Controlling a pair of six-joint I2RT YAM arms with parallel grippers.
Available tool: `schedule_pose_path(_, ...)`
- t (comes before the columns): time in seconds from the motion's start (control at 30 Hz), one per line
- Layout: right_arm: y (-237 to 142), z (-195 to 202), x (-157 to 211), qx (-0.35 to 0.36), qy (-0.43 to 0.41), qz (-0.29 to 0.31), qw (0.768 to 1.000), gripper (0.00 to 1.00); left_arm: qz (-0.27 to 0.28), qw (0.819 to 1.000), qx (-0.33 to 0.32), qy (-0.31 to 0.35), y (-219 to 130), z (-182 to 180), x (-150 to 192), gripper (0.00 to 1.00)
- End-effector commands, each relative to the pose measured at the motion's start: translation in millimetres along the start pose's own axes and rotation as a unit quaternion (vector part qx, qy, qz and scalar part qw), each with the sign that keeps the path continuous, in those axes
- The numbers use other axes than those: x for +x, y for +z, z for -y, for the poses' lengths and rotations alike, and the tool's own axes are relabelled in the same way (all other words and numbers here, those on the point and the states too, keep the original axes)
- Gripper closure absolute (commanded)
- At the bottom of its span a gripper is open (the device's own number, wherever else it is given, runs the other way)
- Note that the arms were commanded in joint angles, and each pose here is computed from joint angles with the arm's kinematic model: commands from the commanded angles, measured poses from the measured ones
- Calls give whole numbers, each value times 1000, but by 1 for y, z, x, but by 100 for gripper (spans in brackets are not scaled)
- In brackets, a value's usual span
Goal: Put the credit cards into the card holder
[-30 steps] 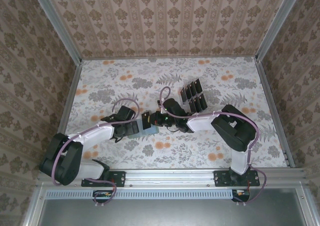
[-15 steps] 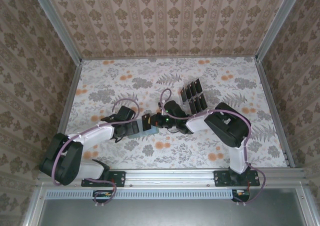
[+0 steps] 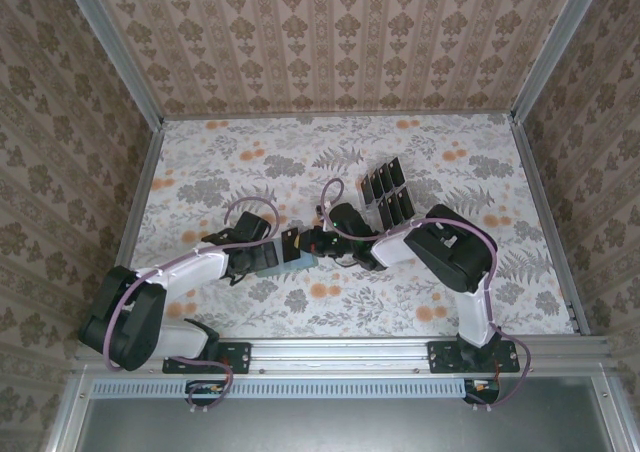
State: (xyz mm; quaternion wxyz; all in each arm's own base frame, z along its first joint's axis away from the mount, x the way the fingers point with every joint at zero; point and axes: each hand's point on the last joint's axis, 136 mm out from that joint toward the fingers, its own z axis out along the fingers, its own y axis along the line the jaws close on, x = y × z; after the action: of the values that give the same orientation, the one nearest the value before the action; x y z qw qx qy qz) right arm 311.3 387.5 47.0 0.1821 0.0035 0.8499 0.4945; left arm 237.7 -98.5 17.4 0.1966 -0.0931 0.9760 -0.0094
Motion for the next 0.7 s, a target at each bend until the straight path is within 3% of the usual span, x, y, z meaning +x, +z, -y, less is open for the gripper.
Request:
schedule_pose_path(0.0, 1, 6, 7, -8, 11, -10, 1000, 100, -31, 999, -42, 3, 5, -23, 20, 0)
schedule_pose_path(0.67, -2, 16, 16, -11, 26, -12, 1000, 100, -31, 999, -43, 4, 4, -23, 19, 0)
